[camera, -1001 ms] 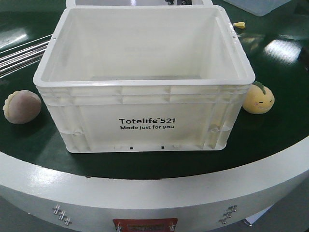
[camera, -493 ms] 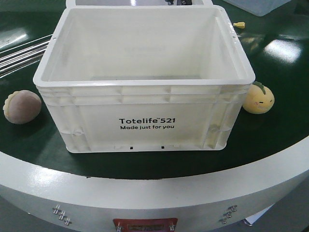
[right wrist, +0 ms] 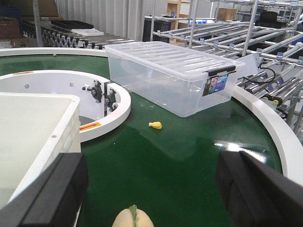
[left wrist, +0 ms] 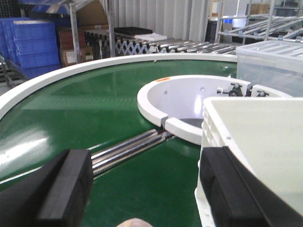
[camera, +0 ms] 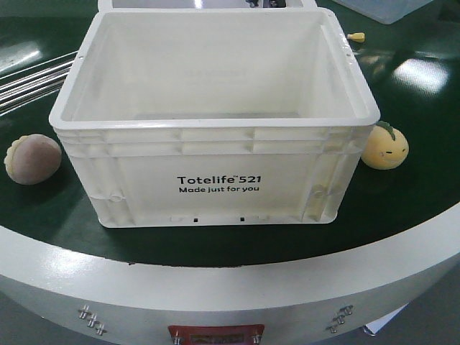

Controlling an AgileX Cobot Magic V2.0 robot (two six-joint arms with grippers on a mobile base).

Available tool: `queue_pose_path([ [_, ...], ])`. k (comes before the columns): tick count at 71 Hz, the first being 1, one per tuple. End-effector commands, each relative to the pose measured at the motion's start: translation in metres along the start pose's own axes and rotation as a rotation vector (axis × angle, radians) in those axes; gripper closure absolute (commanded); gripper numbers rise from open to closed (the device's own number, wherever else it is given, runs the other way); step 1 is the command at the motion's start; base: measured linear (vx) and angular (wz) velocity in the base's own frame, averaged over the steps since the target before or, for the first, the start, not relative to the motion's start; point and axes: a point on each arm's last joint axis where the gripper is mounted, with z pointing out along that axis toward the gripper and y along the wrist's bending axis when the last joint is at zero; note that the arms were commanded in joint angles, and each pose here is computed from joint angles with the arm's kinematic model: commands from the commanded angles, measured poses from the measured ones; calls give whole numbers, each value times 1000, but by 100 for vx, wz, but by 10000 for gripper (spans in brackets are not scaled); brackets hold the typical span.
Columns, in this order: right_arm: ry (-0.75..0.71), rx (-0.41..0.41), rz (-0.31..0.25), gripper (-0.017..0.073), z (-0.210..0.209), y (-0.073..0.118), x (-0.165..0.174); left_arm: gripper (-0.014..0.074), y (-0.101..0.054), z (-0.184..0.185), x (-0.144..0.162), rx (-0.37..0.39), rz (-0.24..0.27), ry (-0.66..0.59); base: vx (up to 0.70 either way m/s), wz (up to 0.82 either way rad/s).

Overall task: Place moving items into box and shelve
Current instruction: 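Lower the right gripper onto the yellow plush and the left onto the pink plush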

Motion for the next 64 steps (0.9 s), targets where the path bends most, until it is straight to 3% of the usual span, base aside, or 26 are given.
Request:
queue_pose_path([
  [1, -102, 0, -12, -34, 3, -2, -29, 18, -2, 6, -27, 18, -6, -131, 0, 0],
  [18, -43, 13, -11, -34, 46, -6, -71, 18, -4, 58, -46, 8, -6, -41, 0, 0],
  [28, 28, 5, 20, -34, 78, -5, -73, 18, -4, 89, -46, 2, -8, 27, 0, 0],
  [36, 106, -6, 46, -34, 106, -2, -59, 18, -3, 104, -36, -1, -7, 75, 0, 0],
  [64, 438, -28, 60, -34, 187, 9, 26, 18, -2, 121, -18, -8, -3, 156, 0, 0],
])
